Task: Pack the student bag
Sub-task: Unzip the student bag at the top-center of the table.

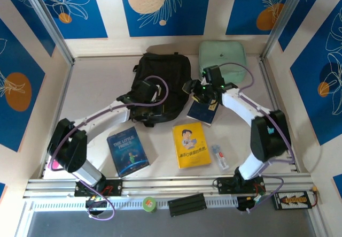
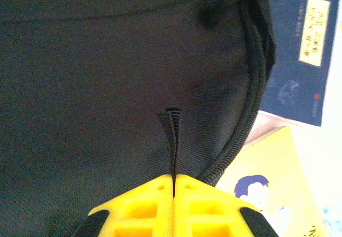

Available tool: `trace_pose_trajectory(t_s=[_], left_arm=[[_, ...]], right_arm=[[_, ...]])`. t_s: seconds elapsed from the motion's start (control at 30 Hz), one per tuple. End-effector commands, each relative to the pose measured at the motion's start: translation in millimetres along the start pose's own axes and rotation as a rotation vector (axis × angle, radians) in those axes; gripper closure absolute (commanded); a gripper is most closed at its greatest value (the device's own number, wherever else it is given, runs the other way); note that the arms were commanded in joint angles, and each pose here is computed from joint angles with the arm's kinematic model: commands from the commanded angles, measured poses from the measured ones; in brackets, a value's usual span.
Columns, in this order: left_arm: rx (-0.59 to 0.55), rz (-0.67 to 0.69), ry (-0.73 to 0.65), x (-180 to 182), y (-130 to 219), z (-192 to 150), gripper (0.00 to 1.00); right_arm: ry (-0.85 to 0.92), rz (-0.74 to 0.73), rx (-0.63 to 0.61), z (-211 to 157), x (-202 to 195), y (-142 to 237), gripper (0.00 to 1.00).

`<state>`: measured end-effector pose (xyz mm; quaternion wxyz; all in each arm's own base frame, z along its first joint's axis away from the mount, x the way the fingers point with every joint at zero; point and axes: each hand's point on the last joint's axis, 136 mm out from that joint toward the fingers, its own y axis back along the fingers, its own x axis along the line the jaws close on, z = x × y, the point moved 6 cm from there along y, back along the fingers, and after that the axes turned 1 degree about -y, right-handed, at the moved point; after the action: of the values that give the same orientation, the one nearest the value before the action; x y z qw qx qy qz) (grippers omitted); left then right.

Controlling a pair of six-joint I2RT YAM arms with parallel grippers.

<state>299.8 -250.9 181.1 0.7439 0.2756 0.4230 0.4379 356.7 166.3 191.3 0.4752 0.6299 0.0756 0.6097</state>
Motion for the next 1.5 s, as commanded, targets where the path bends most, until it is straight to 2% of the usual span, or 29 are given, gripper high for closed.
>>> trace_pose_trajectory(t_s=[0.0, 0.13, 0.23, 0.5, 0.57, 0.67, 0.83, 0.87, 1.0, 1.2, 1.33, 1.47], left_arm=[[-0.043, -0.123, -0.059, -28.2, -3.2, 19.3, 1.0], [-0.022, -0.146, -0.065, -33.2, -14.1, 15.5, 1.0], [-0.013, -0.185, -0.074, -37.6, -19.1, 10.3, 1.0], [0.01, -0.191, -0.075, -37.7, -27.9, 1.2, 1.0], [0.011, -0.179, -0.073, -35.9, -27.8, 0.7, 1.0], [0.018, -0.138, -0.065, -30.6, -27.0, -1.8, 1.0], [0.028, -0.024, -0.073, -15.7, -17.9, -6.5, 1.0], [0.032, 0.0, -0.082, -12.1, -14.9, -7.2, 1.0], [0.053, 0.138, -0.055, 24.9, 0.0, -6.5, 1.0], [0.017, 0.197, 0.008, 68.9, 27.0, -5.2, 1.0], [0.001, 0.22, 0.036, 88.1, 33.7, -14.4, 1.0], [-0.021, 0.183, 0.037, 87.8, 35.6, -21.4, 1.0]], right_arm=[[-0.163, -0.04, 0.064, -20.3, -29.7, 8.0, 0.31], [-0.253, 0.016, 0.128, -43.3, -33.4, 7.3, 0.2], [-0.257, 0.054, 0.16, -51.9, -25.9, -3.0, 0.12], [-0.264, 0.035, 0.194, -58.4, -19.4, -36.0, 0.12], [-0.26, 0.02, 0.204, -62.0, -19.6, -42.7, 0.18], [-0.26, 0.006, 0.203, -62.8, -23.8, -50.5, 0.45], [-0.223, -0.027, 0.158, -53.8, -29.2, -54.3, 0.78], [-0.208, -0.045, 0.146, -52.8, -30.2, -53.8, 0.82], [-0.163, -0.15, 0.071, -43.1, -38.6, -48.0, 0.88], [-0.141, -0.231, 0.012, -30.1, -47.7, -43.3, 0.93], [-0.114, -0.204, 0.009, -21.6, -41.6, -48.0, 0.93], [-0.06, -0.117, 0.025, -16.6, -25.4, -54.8, 0.93]])
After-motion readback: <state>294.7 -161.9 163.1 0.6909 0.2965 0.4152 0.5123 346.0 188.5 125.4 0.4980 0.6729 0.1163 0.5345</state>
